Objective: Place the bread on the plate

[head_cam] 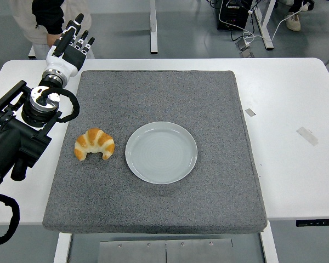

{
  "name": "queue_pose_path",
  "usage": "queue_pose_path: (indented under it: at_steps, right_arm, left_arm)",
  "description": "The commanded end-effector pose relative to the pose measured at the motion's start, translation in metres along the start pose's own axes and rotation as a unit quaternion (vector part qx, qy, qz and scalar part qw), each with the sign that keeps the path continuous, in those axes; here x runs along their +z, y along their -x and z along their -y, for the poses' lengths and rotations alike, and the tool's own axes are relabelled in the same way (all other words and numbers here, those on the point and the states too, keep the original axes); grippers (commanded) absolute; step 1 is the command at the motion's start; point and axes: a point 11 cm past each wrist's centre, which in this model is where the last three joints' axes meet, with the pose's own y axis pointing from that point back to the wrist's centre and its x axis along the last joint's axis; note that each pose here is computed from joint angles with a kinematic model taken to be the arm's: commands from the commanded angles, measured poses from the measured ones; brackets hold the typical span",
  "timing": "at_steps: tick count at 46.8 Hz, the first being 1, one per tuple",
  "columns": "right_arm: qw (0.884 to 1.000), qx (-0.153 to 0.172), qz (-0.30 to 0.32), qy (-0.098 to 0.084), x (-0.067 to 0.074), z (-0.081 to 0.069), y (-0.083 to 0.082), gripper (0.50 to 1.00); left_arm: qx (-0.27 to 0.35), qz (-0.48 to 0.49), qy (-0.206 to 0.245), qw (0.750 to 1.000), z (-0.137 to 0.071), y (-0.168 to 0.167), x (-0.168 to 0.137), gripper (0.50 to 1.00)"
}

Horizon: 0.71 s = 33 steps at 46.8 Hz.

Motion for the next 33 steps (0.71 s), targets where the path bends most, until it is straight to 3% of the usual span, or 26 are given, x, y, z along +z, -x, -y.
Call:
queue_pose_path:
  at_steps: [1, 7, 20, 28, 33]
  right_arm:
    - [1.0, -0.001, 0.0, -0.001, -0.001, 0.0, 0.001, 1.0]
    - [1.0, -0.003, 0.0, -0.001, -0.001, 0.0, 0.002, 1.0]
    - [1.0, -0.003, 0.001, -0.001, -0.001, 0.0, 0.002, 1.0]
    - [1.0, -0.004, 0.001, -0.001, -0.001, 0.0, 0.002, 1.0]
    - [1.0, -0.004, 0.001, -0.001, -0.001, 0.0, 0.002, 1.0]
  left_arm:
    - [-0.003, 0.008, 0.0, 1.0, -0.001, -0.004, 0.0, 0.983]
    - [-0.009, 0.028, -0.008, 1.0, -0.002, -0.002, -0.007, 0.984]
    - [-0.009, 0.022, 0.013, 1.0, 0.0, -0.001, 0.014, 0.984]
    - [-0.014, 0.034, 0.062, 0.997, 0.0, 0.003, 0.027, 0.983]
    - [-0.017, 0.038, 0.067, 0.997, 0.001, 0.007, 0.032, 0.983]
